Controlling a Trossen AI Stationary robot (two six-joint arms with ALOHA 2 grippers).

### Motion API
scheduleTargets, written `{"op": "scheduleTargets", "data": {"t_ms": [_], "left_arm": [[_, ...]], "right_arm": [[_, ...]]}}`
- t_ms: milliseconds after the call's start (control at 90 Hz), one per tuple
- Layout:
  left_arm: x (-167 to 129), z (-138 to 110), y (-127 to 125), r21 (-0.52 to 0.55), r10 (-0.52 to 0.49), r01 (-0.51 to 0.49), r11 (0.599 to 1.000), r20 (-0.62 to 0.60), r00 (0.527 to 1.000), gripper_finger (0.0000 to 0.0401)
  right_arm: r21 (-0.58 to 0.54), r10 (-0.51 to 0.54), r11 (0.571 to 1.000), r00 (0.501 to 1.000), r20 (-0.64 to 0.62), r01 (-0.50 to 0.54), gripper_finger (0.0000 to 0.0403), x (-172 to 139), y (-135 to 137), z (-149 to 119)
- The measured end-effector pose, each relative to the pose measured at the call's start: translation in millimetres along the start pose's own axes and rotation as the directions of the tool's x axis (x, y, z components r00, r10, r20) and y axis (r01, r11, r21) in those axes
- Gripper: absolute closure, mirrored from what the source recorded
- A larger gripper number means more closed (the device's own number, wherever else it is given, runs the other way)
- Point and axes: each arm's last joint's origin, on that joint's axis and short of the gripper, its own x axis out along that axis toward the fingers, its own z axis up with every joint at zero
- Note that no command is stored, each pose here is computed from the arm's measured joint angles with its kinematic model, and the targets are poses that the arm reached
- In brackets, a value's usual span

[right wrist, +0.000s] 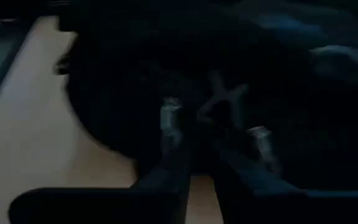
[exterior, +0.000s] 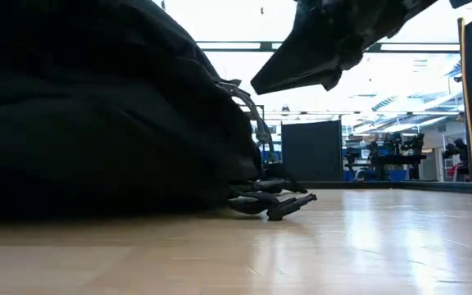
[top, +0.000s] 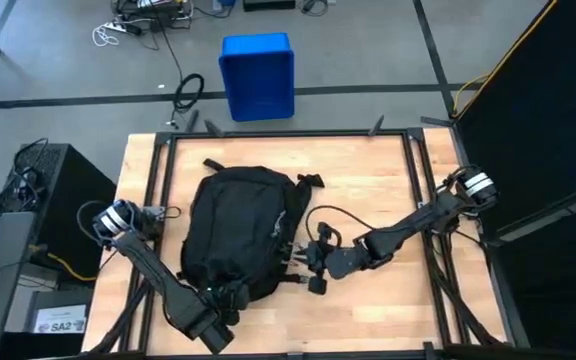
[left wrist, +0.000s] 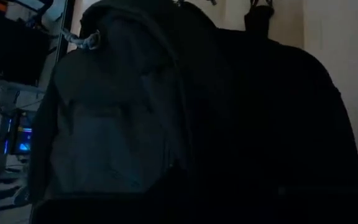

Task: Unpack backpack
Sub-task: Close the backpack

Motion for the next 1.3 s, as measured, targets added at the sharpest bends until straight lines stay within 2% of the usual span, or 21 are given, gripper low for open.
{"op": "scheduleTargets", "data": {"t_ms": [78,178,333,556,611,678,833,889,1222,1300], "left_arm": [[0.0,0.0,-0.1,-0.001,-0.002,0.002,1.0,-0.001,1.0,0.0401],[0.2,0.1,0.1,-0.002,-0.001,0.001,1.0,-0.001,1.0,0.0401],[0.3,-0.1,0.1,-0.002,0.0,0.0,1.0,-0.002,1.0,0.0401],[0.3,0.0,0.0,-0.002,0.0,0.0,1.0,-0.001,1.0,0.0401],[0.3,0.0,0.0,-0.003,-0.001,0.001,1.0,-0.001,1.0,0.0401],[0.3,0.0,-0.1,-0.003,-0.003,0.003,1.0,-0.003,1.0,0.0401],[0.1,-0.3,-0.4,-0.004,-0.01,0.01,1.0,-0.008,1.0,0.0401],[0.1,-0.3,-0.5,-0.004,-0.011,0.011,1.0,-0.009,1.0,0.0401],[0.1,-0.2,-0.8,-0.01,-0.017,0.017,1.0,-0.012,1.0,0.0401],[0.2,-0.2,-0.9,-0.011,-0.018,0.018,1.0,-0.012,1.0,0.0401]], "right_arm": [[0.025,0.046,0.999,0.999,-0.024,-0.046,0.0342,-1.3,3.8,-2.6],[0.036,0.049,0.998,0.997,-0.055,-0.047,0.0318,-0.8,6.0,-8.0],[0.032,0.029,0.999,0.997,-0.076,-0.026,0.0277,6.6,5.7,-15.2],[0.04,-0.029,0.999,0.994,-0.108,0.033,0.0231,32.4,-8.6,-26.5],[0.038,-0.039,0.998,0.993,-0.114,0.044,0.0233,35.0,-12.7,-26.2],[0.036,-0.047,0.998,0.992,-0.115,0.052,0.0256,36.4,-15.8,-25.4],[0.013,-0.044,0.999,0.993,-0.105,0.046,0.0373,35.7,-16.4,-23.0],[0.01,-0.042,0.999,0.993,-0.11,0.044,0.039,35.5,-16.2,-23.6],[0.002,-0.048,0.999,0.993,-0.11,0.048,0.0314,28.0,-14.0,-20.7],[0.033,-0.054,0.998,0.995,-0.09,0.057,0.0302,21.8,-13.5,-15.3]]}}
